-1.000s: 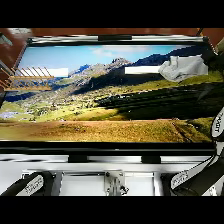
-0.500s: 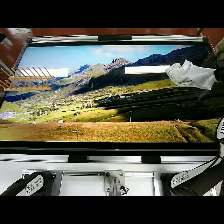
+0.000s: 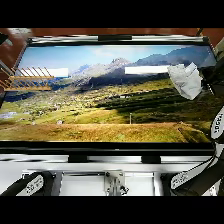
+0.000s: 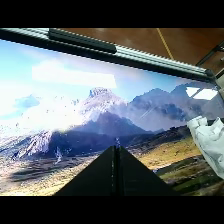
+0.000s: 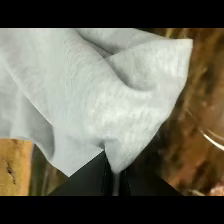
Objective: Fold the shirts.
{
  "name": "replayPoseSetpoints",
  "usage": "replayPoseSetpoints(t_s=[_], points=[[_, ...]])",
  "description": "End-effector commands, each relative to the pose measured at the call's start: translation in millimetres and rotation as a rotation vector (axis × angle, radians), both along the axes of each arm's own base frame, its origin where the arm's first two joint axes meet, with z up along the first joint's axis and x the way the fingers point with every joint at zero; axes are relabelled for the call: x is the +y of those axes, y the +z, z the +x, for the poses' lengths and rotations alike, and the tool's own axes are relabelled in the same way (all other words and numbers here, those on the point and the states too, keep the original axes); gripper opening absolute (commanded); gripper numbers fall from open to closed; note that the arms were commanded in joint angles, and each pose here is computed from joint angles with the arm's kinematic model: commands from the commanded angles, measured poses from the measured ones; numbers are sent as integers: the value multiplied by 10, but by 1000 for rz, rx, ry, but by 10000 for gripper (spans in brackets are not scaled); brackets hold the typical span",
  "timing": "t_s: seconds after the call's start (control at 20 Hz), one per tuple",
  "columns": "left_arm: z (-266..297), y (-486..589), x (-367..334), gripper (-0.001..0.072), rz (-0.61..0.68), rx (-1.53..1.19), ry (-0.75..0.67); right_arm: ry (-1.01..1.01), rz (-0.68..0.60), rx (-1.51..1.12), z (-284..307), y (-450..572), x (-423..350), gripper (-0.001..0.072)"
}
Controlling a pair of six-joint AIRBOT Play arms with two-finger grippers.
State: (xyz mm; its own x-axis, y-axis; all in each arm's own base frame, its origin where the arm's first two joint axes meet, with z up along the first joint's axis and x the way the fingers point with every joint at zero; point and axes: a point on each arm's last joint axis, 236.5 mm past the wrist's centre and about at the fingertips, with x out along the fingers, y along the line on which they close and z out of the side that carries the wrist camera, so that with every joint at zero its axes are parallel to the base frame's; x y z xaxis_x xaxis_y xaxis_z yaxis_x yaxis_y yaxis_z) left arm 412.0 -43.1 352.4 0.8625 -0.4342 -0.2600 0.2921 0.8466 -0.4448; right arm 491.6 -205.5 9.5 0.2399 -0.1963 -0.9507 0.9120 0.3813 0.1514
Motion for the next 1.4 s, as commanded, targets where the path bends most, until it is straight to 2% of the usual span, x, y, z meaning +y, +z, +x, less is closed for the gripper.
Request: replayPoseSetpoints(t_s=[0.0,0.4,0.45,0.5,0.55,0.85,1.0,1.15,1.25,1.35], points=[[-3,2,-3,33,0,0,-1,53,34,151,-270,-133,172,82],[-3,3,-1,33,1,-1,0,92,13,266,-504,-285,84,94],[-3,4,-1,33,0,-1,0,90,0,283,-540,-310,54,198],[-3,4,0,34,1,-1,0,89,5,295,-568,-336,64,464],[-2,5,0,33,1,-1,0,91,8,308,-599,-336,69,667],[5,-6,0,33,23,-10,-7,228,-125,394,-812,40,-115,674],[12,-58,-54,33,32,2,-30,607,-313,246,-341,559,92,673],[62,-305,-406,31,95,43,-142,858,-519,-35,202,1372,874,673],[131,-740,-690,31,225,140,-192,965,-484,-226,343,1693,1653,673],[162,-1357,-826,30,412,313,-165,1029,-262,-311,279,1596,2356,673]])
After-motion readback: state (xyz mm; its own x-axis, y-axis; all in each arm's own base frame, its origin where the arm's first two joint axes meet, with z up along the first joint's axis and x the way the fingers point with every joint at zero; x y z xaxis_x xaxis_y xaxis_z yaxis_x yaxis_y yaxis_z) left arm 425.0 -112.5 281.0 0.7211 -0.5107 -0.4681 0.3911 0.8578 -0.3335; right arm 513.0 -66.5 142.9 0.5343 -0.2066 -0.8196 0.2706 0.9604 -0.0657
